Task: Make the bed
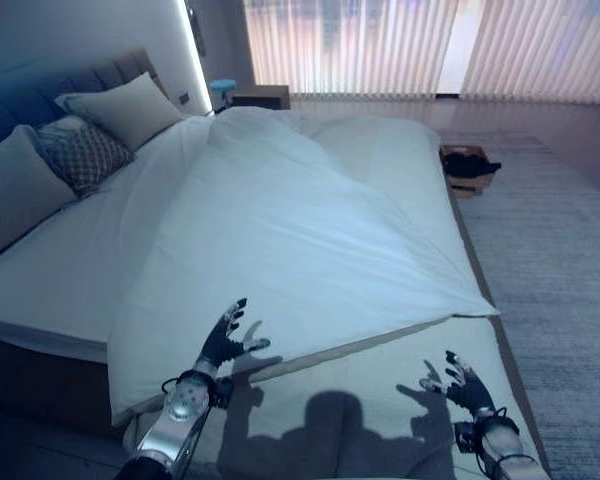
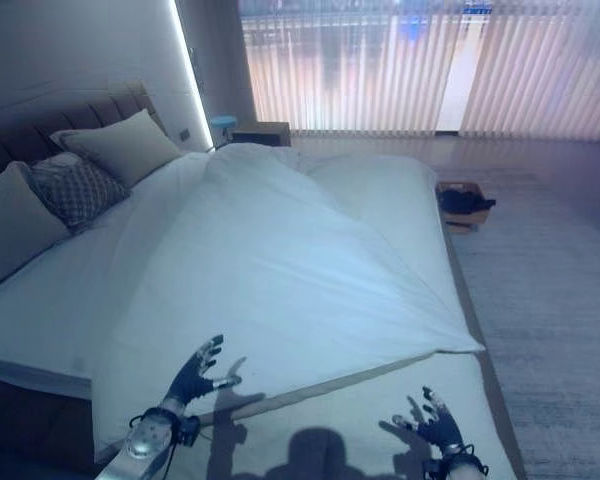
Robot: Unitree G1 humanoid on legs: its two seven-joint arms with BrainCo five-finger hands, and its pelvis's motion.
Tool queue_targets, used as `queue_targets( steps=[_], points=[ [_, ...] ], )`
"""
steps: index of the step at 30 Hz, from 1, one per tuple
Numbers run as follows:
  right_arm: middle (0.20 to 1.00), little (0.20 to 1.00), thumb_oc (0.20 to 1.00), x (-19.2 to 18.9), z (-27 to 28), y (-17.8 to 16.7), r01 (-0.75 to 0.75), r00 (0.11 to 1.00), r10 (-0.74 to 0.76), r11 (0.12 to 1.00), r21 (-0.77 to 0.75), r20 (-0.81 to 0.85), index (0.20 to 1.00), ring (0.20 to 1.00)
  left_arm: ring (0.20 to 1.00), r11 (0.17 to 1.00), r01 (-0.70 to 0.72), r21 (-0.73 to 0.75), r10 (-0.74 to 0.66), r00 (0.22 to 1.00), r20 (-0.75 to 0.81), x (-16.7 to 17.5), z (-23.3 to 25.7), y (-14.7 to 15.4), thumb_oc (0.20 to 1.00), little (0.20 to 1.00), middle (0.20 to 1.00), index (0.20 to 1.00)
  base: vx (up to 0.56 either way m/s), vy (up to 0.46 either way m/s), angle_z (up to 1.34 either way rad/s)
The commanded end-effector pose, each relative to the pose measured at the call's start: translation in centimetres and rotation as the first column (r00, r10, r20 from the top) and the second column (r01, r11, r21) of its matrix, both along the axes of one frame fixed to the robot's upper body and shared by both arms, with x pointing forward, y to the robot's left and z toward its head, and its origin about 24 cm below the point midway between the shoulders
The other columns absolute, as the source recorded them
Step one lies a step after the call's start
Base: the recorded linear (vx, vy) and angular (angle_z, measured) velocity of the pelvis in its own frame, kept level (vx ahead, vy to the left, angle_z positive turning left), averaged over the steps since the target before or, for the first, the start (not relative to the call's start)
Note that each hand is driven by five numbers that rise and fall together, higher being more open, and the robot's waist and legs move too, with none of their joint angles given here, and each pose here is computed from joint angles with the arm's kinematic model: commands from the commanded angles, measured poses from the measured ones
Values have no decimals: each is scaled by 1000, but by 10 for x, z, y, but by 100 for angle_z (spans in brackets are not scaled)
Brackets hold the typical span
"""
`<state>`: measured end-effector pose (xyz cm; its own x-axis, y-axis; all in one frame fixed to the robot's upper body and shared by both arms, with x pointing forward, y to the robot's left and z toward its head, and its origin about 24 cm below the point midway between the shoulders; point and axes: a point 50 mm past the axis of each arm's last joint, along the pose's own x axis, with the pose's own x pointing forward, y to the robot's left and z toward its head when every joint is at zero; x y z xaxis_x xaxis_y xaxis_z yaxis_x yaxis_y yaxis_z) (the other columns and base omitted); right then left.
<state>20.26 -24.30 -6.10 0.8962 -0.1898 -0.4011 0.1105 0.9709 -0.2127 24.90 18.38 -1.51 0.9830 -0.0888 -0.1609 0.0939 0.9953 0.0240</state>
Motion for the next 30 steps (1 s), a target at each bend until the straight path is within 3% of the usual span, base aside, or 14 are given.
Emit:
queue_targets(
  steps=[1,3,6,10,14,16,20,21,23,25,30],
  points=[
    [1000,1000,1000,35,37,6,-7,977,-2,999,42,214,1000,1000,1000,986,-2,-167,10,999,49,11,13,-7,1000,1000,1000,1000,0,0,0],
    [1000,1000,1000,47,52,15,-7,955,-32,992,129,295,1000,1000,1000,943,21,-333,-2,998,59,17,21,-24,1000,1000,1000,1000,0,0,0],
    [1000,1000,1000,58,62,28,-36,941,-39,976,215,337,1000,1000,1000,905,71,-420,-35,995,92,26,35,-43,1000,1000,1000,1000,-173,-31,0],
    [1000,1000,1000,74,78,36,-38,914,-84,956,289,396,1000,1000,1000,925,209,-318,-129,958,256,40,73,-62,1000,1000,1000,1000,-213,-32,2],
    [1000,1000,1000,83,89,44,-38,888,-143,925,379,438,1000,1000,1000,893,243,-380,-127,944,306,43,88,-79,1000,1000,1000,1000,-73,-7,4],
    [1000,1000,1000,92,104,52,-57,852,-214,869,491,478,1000,1000,1000,864,314,-394,-162,914,372,44,108,-98,1000,1000,1000,1000,-135,-18,-1],
    [1000,1000,1000,99,114,54,-44,820,-295,821,569,490,1000,1000,1000,867,360,-344,-178,869,462,44,132,-106,1000,1000,1000,1000,-99,-32,3],
    [1000,1000,1000,104,126,58,-36,787,-346,801,598,511,1000,1000,1000,845,412,-340,-169,810,561,38,158,-108,1000,1000,1000,1000,-89,-45,8],
    [1000,1000,1000,106,133,62,-64,769,-363,775,629,526,1000,1000,1000,840,426,-337,-163,790,591,35,167,-108,1000,1000,1000,1000,-70,-37,7],
    [1000,1000,1000,112,148,71,-112,737,-394,731,674,549,1000,1000,1000,845,454,-283,-161,720,675,28,189,-111,1000,1000,1000,1000,-54,-22,1],
    [1000,1000,1000,121,178,81,-248,680,-397,667,703,617,1000,1000,1000,830,494,-258,-176,671,720,25,203,-115,1000,1000,1000,1000,-41,-21,4]
  ],
)
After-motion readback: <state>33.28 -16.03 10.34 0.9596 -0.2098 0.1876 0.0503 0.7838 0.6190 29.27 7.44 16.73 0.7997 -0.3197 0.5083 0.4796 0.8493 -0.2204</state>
